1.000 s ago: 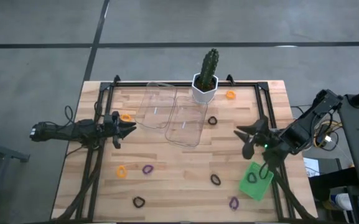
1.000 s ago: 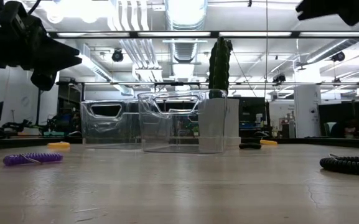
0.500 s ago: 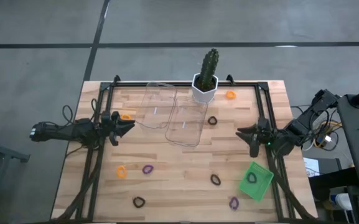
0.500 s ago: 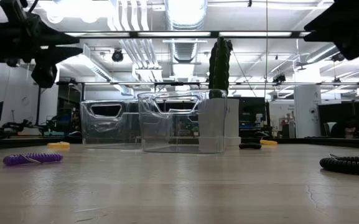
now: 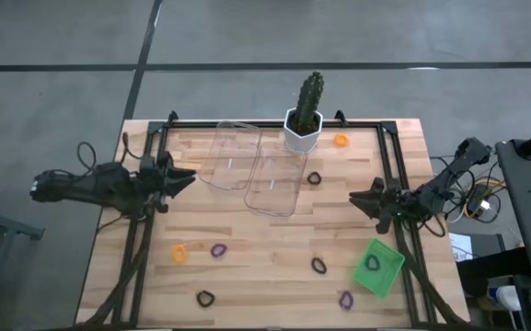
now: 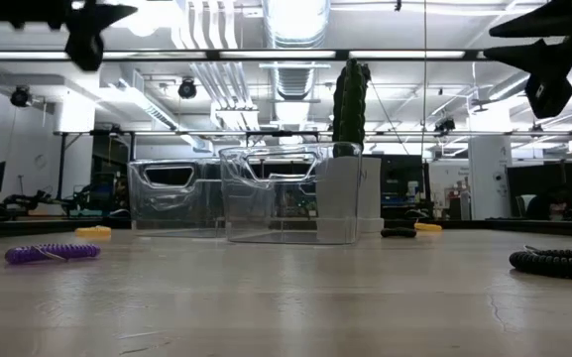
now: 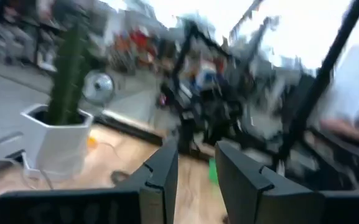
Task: Sort items
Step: Put the left purple keychain into the green bin
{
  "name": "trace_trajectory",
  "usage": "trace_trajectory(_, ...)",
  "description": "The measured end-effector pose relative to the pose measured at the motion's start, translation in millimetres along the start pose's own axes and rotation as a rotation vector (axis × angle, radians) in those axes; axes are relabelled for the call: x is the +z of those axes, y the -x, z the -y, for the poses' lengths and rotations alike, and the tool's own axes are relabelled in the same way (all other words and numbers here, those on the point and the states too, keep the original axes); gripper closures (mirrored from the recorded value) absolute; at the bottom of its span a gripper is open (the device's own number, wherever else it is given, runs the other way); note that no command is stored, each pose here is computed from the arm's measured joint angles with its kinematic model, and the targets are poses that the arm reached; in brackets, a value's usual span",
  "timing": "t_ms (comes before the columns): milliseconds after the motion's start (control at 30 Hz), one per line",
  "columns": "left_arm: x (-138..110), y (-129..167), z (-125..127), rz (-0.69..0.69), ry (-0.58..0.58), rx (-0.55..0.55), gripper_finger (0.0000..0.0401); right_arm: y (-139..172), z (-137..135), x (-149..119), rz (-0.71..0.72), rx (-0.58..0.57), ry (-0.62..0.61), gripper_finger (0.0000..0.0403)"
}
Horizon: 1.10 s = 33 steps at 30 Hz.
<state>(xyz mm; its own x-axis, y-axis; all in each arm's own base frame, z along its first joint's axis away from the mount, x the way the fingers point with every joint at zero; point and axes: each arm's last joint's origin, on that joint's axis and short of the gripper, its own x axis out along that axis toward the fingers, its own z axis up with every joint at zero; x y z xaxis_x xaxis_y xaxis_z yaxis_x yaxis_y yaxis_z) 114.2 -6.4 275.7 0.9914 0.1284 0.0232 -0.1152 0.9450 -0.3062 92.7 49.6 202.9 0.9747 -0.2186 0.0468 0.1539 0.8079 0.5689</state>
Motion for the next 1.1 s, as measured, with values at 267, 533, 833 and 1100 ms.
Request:
trace_trajectory(267, 24.2, -37.4, 26.4, -0.685, 0.061, 0.206, 0.03, 3.3, 5.5, -0.7, 0.022, 0.012, 0.006, 0.0296)
trace_trajectory(533, 2.3, -68.8, 54.4, -1.075, 0.347, 0.251, 0.03, 3.4, 9.3, -6.4, 0.017, 0.001, 0.018, 0.0296)
trace_trajectory(833, -49.4, -77.4, 78.7, -1.279, 0.386, 0.345, 0.03, 3.3, 10.6, -8.5, 0.013, -0.002, 0.012, 0.0296)
trace_trajectory(1100, -84.8, -92.9, 80.3, -1.268, 0.376, 0.399, 0.03, 3.3, 10.6, -8.7, 0.012, -0.003, 0.014, 0.0296)
